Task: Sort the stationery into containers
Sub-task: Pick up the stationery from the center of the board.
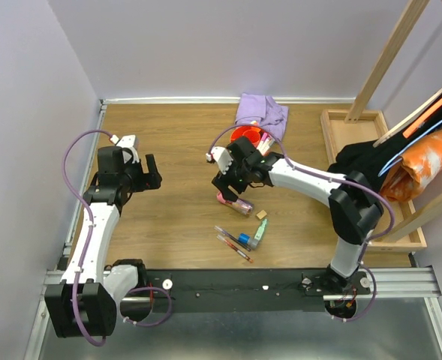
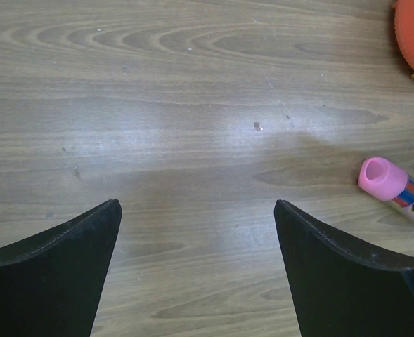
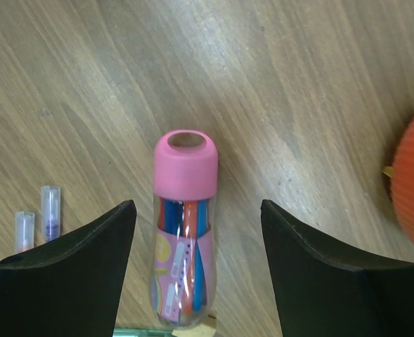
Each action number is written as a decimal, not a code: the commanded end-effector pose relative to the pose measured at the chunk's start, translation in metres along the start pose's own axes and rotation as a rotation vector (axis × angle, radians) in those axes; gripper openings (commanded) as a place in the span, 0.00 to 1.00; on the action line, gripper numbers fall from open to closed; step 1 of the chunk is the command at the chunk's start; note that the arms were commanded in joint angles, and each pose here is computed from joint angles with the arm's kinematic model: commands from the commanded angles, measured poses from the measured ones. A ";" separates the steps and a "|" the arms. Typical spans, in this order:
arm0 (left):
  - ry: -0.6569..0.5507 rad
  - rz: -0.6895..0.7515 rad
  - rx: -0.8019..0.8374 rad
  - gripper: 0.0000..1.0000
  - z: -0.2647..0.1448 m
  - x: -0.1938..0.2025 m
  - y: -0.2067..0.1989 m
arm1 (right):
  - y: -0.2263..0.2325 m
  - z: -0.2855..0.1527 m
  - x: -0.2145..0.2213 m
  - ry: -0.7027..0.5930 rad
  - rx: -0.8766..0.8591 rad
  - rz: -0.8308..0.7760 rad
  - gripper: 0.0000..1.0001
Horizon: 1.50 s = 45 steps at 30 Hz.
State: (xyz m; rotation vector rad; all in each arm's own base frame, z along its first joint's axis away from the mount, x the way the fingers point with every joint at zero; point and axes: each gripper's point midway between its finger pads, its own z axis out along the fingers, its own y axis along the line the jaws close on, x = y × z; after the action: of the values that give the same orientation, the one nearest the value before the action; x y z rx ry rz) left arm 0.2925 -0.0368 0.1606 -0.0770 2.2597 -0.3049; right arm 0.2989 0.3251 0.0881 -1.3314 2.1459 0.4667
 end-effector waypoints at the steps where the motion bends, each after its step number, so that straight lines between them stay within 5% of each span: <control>1: -0.009 -0.030 0.011 0.99 -0.005 0.002 0.000 | 0.004 0.017 -0.010 0.009 -0.037 -0.003 0.79; 31: 0.021 -0.049 0.028 0.99 0.008 0.004 0.003 | 0.022 0.057 0.036 0.173 -0.069 -0.012 0.78; 34: 0.030 -0.050 0.026 0.99 0.009 0.004 0.003 | 0.019 0.062 0.036 0.176 -0.055 -0.010 0.63; 37: 0.033 -0.046 0.029 0.99 0.008 0.004 0.002 | 0.018 0.062 0.034 0.175 -0.051 -0.011 0.30; 38: 0.031 -0.039 0.033 0.99 0.008 0.003 0.002 | 0.016 0.057 0.030 0.171 -0.039 -0.015 0.01; 45: 0.046 0.012 0.041 0.99 0.007 -0.004 0.001 | 0.004 -0.025 -0.107 -0.131 0.028 0.018 0.00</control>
State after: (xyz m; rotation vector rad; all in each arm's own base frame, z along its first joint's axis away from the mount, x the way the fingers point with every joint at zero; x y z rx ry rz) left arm 0.2913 -0.0343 0.1423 -0.1098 2.3247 -0.3390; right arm 0.2952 0.3491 0.0469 -1.4232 2.2762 0.4343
